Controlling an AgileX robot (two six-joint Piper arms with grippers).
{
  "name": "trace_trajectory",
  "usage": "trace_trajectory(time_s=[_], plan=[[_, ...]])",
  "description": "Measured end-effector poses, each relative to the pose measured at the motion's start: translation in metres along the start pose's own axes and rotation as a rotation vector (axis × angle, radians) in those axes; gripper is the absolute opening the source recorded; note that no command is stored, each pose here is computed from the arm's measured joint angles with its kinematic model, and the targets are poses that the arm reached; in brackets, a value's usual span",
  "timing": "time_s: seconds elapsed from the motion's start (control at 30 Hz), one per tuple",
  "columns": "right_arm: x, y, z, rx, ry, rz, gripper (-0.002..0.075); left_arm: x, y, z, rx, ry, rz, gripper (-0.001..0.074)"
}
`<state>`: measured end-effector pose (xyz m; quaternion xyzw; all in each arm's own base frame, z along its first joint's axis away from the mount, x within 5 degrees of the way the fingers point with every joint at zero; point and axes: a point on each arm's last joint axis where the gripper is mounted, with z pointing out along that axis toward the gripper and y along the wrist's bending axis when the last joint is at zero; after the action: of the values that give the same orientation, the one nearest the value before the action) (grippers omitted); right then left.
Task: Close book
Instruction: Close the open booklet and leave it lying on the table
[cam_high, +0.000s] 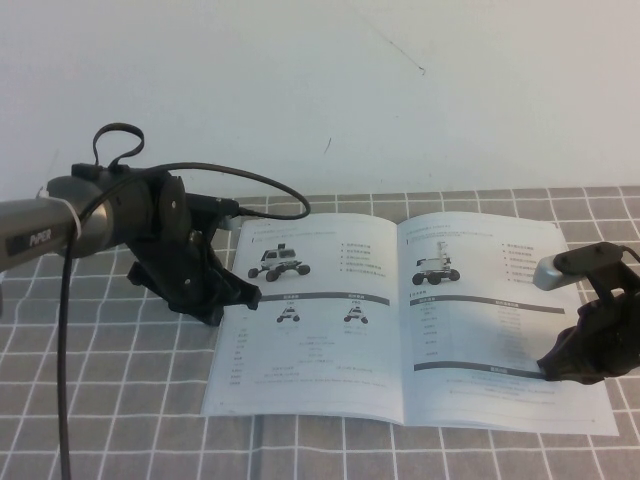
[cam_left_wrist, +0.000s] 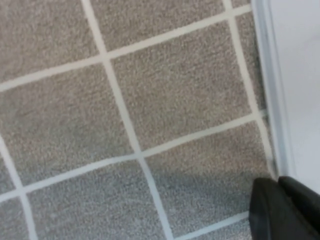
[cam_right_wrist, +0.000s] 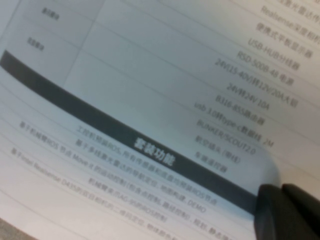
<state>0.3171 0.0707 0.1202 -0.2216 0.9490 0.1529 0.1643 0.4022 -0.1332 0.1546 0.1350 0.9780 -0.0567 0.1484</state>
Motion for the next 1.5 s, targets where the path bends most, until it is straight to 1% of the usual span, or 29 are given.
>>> trace_trajectory(time_s=[0.27, 0.5, 0.6, 0.9, 1.13, 1.37, 1.5], plan=[[0.001, -0.001, 0.003, -0.006, 0.010, 0.004, -0.0003, -0.002, -0.007, 0.002, 0.106, -0.019, 0.016, -0.0004], [0.002, -0.002, 0.006, -0.013, 0.021, 0.011, -0.0003, -0.002, -0.009, 0.002, 0.139, -0.023, 0.007, -0.0004], [0.002, -0.002, 0.006, -0.014, 0.019, 0.014, -0.0003, -0.003, -0.014, 0.004, 0.193, -0.030, -0.006, -0.0004], [0.001, -0.002, 0.007, -0.016, 0.018, 0.016, -0.0003, -0.008, -0.036, 0.006, 0.455, -0.096, -0.090, -0.0004], [0.000, -0.002, 0.007, -0.017, 0.017, 0.019, -0.0003, -0.017, -0.053, -0.005, 0.671, -0.180, -0.144, -0.0004], [0.000, -0.002, 0.007, -0.018, 0.015, 0.023, -0.0003, -0.024, -0.069, -0.022, 0.925, -0.242, -0.180, -0.0004], [0.000, -0.002, 0.007, -0.020, 0.016, 0.024, -0.0003, -0.027, -0.076, -0.035, 1.082, -0.295, -0.168, -0.0004]])
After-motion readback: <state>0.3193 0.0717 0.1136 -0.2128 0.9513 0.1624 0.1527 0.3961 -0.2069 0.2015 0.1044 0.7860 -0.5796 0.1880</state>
